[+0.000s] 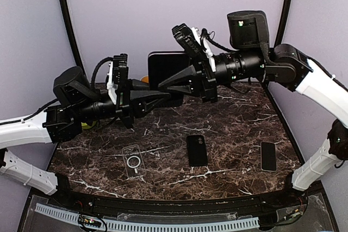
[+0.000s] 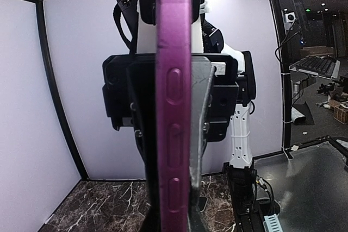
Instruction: Put the phone into the phone case
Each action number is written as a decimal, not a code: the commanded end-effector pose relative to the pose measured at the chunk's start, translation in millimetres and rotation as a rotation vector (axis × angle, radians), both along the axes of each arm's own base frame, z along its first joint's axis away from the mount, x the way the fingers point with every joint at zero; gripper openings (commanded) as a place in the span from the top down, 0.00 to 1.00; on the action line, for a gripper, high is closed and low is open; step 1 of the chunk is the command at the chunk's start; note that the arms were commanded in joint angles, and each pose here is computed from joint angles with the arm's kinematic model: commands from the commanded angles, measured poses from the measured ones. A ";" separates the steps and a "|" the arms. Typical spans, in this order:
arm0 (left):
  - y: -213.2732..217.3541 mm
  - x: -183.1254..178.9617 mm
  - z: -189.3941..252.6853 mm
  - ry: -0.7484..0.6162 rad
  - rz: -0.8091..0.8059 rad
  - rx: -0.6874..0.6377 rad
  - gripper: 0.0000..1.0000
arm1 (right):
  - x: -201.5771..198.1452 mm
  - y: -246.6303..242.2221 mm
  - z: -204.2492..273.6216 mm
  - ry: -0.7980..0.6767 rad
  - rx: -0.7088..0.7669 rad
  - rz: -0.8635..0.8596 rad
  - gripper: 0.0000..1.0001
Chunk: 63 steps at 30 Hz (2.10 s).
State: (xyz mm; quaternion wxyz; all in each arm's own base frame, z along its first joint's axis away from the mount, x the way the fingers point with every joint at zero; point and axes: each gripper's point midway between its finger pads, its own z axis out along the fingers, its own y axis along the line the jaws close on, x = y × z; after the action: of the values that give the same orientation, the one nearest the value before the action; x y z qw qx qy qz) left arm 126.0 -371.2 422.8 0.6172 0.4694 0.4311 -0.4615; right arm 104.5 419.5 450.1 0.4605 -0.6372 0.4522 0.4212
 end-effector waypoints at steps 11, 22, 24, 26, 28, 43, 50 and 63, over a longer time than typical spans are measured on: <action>37.6 73.9 24.9 0.144 0.451 -0.219 1.00 | 72.6 -40.5 52.2 0.238 0.659 -0.696 0.02; 38.4 93.6 15.2 0.149 0.568 -0.172 1.00 | 113.8 3.9 36.2 0.255 0.561 -0.997 0.01; 38.1 93.1 14.9 0.144 0.566 -0.169 1.00 | 115.1 7.9 35.2 0.247 0.554 -0.998 0.01; 38.1 93.4 14.5 0.142 0.568 -0.168 1.00 | 117.0 12.2 34.1 0.243 0.542 -1.004 0.01; 39.4 92.2 14.7 0.141 0.564 -0.178 1.00 | 120.9 14.4 29.1 0.240 0.521 -1.029 0.01; 44.4 91.8 19.9 0.140 0.572 -0.205 1.00 | 123.0 15.9 -4.7 0.350 0.429 -0.995 0.20; 40.7 91.2 14.9 0.151 0.559 -0.191 1.00 | 118.8 15.9 -0.2 0.350 0.420 -0.945 0.53; 57.4 89.7 -116.8 0.366 0.557 0.376 0.01 | 175.1 -67.2 -137.6 0.496 0.103 -1.425 1.00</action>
State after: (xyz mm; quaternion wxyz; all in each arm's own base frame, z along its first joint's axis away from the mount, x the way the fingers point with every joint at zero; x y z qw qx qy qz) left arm 214.2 -330.8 356.7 0.6293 0.3089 0.6407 -0.3131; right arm 265.3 391.8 368.9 0.5735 -0.1305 0.7668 0.2570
